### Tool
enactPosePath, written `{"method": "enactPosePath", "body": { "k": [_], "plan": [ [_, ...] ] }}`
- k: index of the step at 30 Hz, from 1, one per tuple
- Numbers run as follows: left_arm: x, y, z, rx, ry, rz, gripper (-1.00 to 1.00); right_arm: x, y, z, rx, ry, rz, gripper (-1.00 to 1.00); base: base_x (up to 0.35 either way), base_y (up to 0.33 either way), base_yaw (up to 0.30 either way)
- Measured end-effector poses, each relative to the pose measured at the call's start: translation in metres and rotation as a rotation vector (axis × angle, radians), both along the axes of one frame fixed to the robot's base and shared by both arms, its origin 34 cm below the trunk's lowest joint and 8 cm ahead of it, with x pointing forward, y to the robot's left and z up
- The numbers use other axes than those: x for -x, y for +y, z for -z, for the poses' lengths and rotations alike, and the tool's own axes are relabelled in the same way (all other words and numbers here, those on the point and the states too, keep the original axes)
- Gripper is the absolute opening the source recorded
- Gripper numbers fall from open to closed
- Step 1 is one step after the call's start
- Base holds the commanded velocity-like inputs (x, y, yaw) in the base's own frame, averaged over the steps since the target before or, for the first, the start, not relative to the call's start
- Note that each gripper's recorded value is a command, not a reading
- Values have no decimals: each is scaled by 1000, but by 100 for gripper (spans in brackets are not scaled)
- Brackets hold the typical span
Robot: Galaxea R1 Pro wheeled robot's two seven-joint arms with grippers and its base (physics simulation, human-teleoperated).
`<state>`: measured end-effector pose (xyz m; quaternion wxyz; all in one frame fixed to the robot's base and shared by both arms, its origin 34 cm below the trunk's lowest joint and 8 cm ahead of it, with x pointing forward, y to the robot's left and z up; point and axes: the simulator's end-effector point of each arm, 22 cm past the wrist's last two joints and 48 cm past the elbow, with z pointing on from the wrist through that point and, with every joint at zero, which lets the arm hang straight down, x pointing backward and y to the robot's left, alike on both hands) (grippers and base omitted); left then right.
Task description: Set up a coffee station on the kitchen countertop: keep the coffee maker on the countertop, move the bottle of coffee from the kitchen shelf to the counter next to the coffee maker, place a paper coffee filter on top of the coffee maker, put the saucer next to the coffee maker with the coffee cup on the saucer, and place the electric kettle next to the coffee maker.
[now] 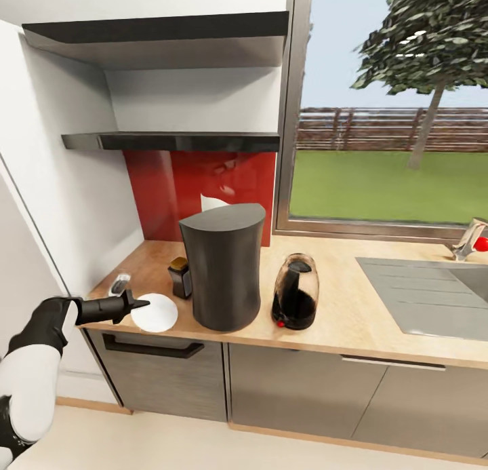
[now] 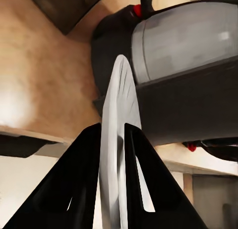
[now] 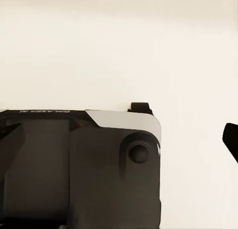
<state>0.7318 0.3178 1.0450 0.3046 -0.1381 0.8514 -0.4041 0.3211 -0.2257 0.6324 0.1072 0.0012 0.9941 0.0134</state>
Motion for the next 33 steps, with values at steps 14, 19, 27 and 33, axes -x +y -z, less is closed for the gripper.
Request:
{"method": "enactPosePath", "body": {
  "k": [14, 19, 27, 33],
  "plan": [
    [7, 22, 20, 9, -61, -84, -100, 1, -2, 0, 3, 2, -2, 100, 80, 0, 0],
    [8, 22, 29, -1, -41, -94, -100, 4, -2, 1, 4, 5, -2, 100, 160, 0, 0],
    [14, 17, 53, -20, 25, -102, -100, 3, -2, 1, 3, 5, -2, 100, 57, 0, 0],
    [14, 15, 56, -30, 35, -107, -100, 3, -2, 1, 3, 4, -2, 100, 128, 0, 0]
  ]
}}
